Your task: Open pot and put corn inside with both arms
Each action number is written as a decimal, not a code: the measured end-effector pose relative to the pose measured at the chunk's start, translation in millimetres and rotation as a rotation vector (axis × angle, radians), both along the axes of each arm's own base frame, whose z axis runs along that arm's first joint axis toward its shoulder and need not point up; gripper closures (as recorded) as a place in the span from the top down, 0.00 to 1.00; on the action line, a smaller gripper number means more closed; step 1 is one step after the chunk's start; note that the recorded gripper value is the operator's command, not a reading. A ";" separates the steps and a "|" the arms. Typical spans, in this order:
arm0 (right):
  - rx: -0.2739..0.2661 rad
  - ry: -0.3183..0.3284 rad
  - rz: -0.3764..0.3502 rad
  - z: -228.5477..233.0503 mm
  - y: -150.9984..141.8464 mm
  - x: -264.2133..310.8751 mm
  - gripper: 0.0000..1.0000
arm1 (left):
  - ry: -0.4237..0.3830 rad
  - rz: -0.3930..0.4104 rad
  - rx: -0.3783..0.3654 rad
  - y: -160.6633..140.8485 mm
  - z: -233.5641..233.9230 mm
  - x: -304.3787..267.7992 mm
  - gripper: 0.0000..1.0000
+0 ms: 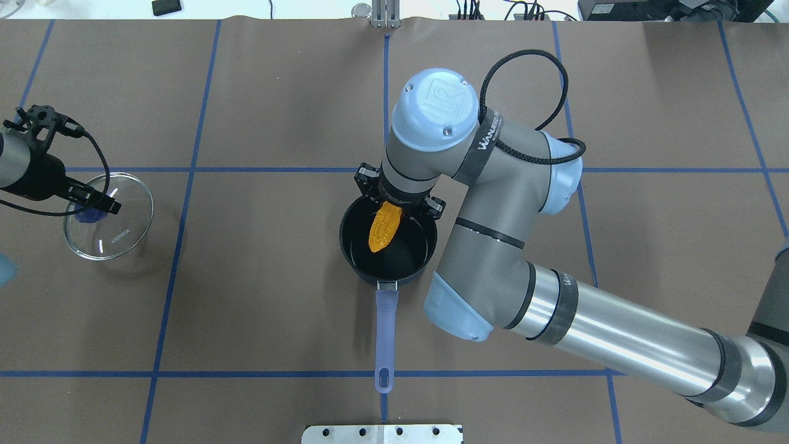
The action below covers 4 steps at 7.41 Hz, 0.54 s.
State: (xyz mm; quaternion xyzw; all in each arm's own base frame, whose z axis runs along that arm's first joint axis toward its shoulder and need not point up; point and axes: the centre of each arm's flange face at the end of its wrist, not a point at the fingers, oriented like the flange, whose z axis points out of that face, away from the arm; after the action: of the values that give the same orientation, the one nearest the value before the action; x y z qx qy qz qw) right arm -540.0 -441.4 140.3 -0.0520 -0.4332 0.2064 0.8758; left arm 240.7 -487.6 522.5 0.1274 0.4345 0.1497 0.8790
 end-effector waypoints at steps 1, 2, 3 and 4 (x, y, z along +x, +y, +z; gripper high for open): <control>0.010 0.014 -0.008 4.4 11.2 -11.0 0.48 | 0.006 0.002 -0.012 3.7 7.5 -7.2 0.50; 0.017 0.026 -0.016 8.9 21.2 -20.5 0.48 | 0.005 0.001 -0.018 5.2 12.5 -10.3 0.50; 0.023 0.037 -0.024 13.5 29.9 -28.6 0.49 | 0.001 0.000 -0.022 5.6 15.6 -10.9 0.50; 0.027 0.046 -0.034 18.3 36.7 -34.8 0.54 | -0.001 -0.002 -0.024 5.5 17.0 -11.2 0.50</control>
State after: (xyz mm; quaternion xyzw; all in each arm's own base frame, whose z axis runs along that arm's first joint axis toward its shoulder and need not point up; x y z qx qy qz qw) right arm -574.7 -404.7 158.6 -0.0426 -0.4149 0.1868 0.8895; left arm 229.4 -482.1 539.5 0.1173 0.4356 0.1438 0.8808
